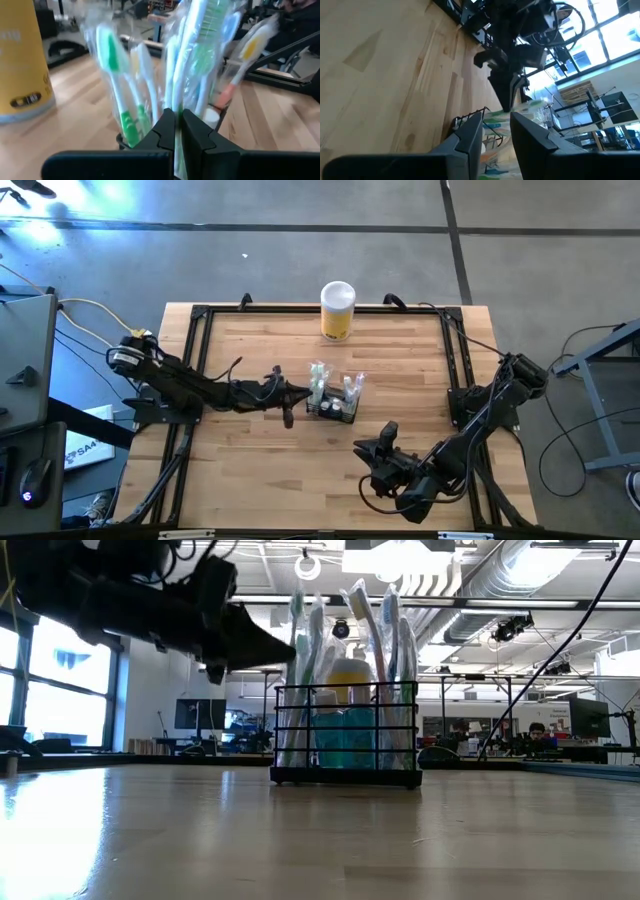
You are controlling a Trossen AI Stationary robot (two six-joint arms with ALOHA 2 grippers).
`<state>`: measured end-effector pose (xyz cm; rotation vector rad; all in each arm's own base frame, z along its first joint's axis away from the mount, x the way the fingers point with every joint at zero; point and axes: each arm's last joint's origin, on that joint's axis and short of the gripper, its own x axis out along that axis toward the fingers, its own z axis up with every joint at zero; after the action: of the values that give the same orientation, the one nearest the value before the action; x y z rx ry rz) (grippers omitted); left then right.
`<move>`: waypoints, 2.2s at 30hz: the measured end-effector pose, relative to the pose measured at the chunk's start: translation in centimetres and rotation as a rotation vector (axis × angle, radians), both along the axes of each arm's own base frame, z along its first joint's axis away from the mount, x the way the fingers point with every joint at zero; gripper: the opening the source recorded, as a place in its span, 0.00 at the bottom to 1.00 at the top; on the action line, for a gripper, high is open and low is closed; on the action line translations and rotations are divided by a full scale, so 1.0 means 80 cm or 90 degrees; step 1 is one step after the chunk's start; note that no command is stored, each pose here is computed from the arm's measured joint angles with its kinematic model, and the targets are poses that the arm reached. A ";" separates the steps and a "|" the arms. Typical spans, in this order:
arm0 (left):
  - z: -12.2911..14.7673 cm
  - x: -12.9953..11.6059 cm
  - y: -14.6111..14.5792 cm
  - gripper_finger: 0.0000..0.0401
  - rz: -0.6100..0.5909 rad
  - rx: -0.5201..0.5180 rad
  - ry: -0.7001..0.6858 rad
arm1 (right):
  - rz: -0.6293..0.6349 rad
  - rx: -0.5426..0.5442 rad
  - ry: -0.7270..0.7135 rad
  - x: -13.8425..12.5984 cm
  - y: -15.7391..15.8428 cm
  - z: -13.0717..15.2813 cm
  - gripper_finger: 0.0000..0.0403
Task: Pick & Place toothbrushing station
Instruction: Put the green toothbrush into the wire organizer, then return to Home Position
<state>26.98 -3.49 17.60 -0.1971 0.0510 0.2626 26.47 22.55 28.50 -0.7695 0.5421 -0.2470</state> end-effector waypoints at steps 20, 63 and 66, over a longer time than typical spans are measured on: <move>-0.023 0.008 0.005 0.10 -0.011 -0.056 0.030 | 0.010 0.007 0.008 0.000 0.001 -0.001 0.23; 0.065 -0.056 -0.001 0.54 0.007 0.161 0.058 | -0.007 -0.076 0.091 -0.030 -0.017 0.000 0.23; 0.083 -0.083 0.005 0.49 0.018 0.161 0.067 | -0.029 -0.020 0.107 -0.052 -0.034 0.015 0.21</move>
<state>20.36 -3.13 24.24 0.0680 0.1189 0.3041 22.35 19.84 29.66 -0.8142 0.7165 -0.2340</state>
